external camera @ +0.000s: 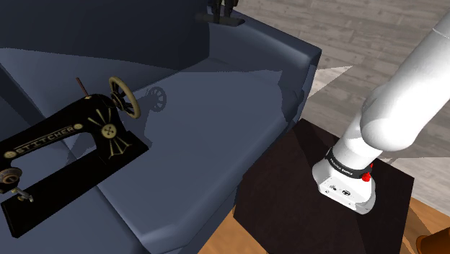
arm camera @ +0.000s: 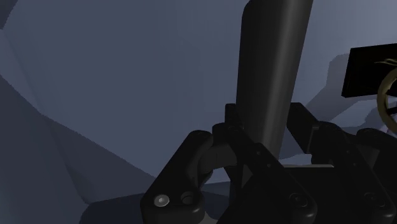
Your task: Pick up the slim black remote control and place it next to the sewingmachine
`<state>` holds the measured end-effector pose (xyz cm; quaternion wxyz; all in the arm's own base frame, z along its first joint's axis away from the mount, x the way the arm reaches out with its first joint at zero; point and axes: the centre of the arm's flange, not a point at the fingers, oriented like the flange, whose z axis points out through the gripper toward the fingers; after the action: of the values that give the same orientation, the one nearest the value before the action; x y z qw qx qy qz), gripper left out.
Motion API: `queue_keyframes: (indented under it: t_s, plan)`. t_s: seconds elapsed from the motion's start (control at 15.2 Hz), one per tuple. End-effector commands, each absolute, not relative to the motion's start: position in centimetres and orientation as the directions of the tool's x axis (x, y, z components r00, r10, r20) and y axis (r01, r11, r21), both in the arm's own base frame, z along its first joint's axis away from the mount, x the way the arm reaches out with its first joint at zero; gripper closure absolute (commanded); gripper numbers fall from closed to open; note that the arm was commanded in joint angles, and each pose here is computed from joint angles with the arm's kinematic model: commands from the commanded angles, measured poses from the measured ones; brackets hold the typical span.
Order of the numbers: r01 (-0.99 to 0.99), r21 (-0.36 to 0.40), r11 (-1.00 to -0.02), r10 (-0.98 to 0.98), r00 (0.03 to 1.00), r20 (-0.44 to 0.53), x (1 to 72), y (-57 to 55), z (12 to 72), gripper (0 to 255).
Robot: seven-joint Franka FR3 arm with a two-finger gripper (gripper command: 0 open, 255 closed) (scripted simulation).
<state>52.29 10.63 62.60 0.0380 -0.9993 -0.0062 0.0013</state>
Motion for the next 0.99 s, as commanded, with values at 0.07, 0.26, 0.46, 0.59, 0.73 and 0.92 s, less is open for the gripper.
queue_keyframes:
  t_s: [0.07,0.26,0.46,0.59,0.73,0.92]
  plan:
    - [0.011,-0.076,-0.997,0.011,1.000,-0.002,51.3,14.6,62.4,255]
    - [0.011,-0.076,-0.997,0.011,1.000,-0.002,50.4,18.5,62.4,255]
    - [0.011,-0.076,-0.997,0.011,1.000,-0.002,49.5,22.3,62.4,255]
    - [0.011,-0.076,-0.997,0.011,1.000,-0.002,48.9,24.9,62.4,255]
    - [0.011,-0.076,-0.997,0.011,1.000,-0.002,48.3,27.5,62.4,255]
    - [0.011,-0.076,-0.997,0.011,1.000,-0.002,47.4,31.3,62.4,255]
